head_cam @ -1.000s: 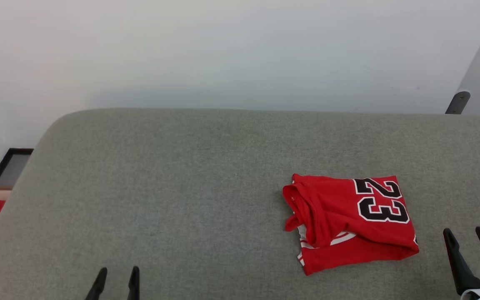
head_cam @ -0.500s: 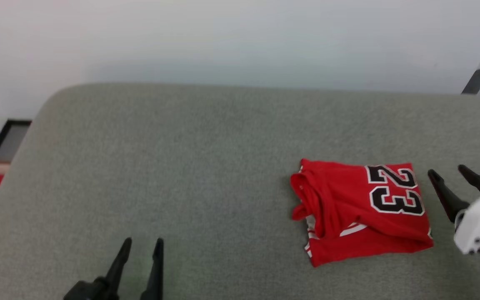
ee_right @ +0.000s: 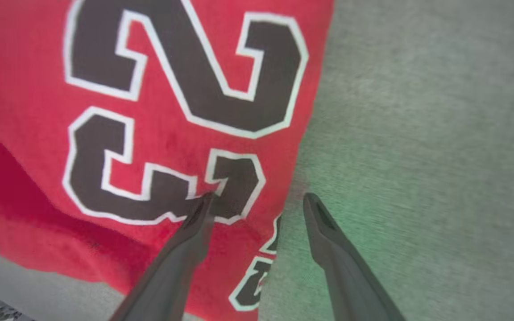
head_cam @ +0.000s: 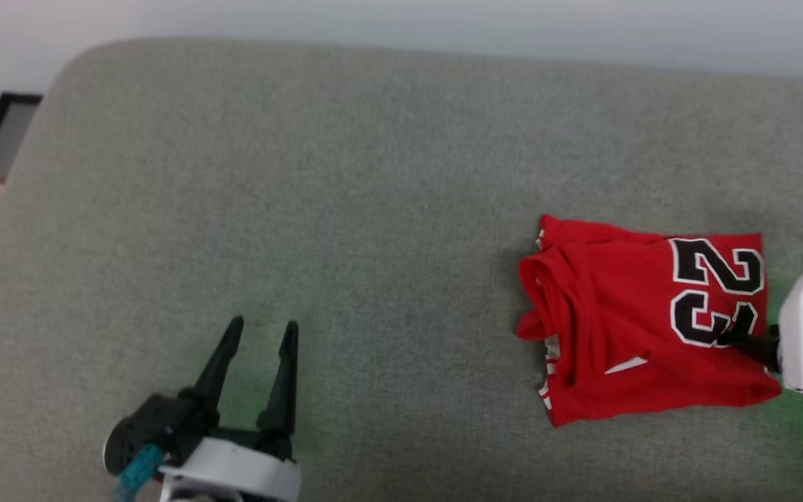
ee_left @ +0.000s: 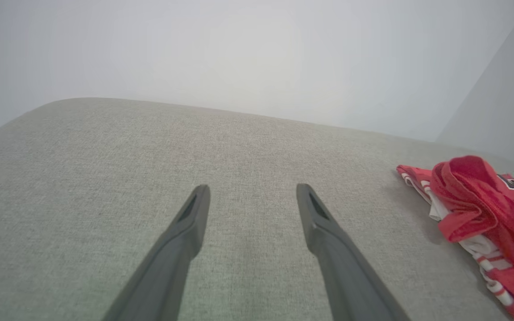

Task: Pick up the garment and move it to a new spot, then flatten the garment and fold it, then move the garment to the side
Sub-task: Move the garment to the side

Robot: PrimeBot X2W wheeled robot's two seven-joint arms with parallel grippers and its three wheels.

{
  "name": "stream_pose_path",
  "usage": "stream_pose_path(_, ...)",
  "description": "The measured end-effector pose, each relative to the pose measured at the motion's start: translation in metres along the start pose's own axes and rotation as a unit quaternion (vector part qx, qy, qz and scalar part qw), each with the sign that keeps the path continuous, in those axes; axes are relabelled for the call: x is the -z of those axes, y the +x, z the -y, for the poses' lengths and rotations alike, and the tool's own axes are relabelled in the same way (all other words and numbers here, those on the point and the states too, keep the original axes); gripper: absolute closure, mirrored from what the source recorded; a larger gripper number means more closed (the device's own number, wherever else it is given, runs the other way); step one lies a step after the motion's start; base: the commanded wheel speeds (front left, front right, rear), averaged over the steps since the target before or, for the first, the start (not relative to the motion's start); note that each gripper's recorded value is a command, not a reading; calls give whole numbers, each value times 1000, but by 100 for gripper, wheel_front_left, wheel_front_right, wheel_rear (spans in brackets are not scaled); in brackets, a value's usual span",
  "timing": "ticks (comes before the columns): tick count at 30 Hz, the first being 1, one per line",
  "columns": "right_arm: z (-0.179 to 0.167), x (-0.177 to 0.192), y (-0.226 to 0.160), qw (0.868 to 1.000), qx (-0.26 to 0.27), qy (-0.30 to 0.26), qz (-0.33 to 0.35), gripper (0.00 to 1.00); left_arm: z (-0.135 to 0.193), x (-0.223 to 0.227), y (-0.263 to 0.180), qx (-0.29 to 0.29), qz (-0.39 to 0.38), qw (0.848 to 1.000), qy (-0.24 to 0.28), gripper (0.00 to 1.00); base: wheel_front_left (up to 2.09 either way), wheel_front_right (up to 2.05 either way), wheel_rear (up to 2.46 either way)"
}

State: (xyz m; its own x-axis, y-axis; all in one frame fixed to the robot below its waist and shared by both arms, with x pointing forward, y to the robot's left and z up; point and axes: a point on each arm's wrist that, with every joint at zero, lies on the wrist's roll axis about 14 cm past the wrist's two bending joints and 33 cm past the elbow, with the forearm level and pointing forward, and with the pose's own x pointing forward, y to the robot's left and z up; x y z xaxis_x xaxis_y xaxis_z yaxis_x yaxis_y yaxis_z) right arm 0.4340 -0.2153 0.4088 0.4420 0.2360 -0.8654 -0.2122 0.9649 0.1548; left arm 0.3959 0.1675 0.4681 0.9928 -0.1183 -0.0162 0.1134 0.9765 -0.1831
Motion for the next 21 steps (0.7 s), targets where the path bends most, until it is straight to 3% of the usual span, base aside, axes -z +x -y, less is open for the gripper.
stream_pose_path(4,-2,7,15,999,-2,-15,-31,0,3,5,13,9,-4,1000,8,0,0,0,0)
stream_pose_path(5,-2,6,19,999,-3,-19,-31,21,4,7,17,12,-6,1000,10,0,0,0,0)
stream_pose_path(6,-3,2,25,1000,-8,-16,-19,58,5,11,23,16,-11,1000,11,0,0,0,0)
stream_pose_path(7,-3,2,25,1000,-8,-16,-19,87,5,11,23,16,-11,1000,11,0,0,0,0)
stream_pose_path(8,-2,-1,27,1000,-8,-15,-10,100,6,12,25,19,-13,1000,10,0,0,0,0)
stream_pose_path(16,9,-9,20,995,-20,55,81,100,34,-1,42,78,11,997,-1,0,0,0,0)
stream_pose_path(21,66,14,-13,985,43,115,120,100,61,-5,54,128,19,992,-3,0,0,0,0)
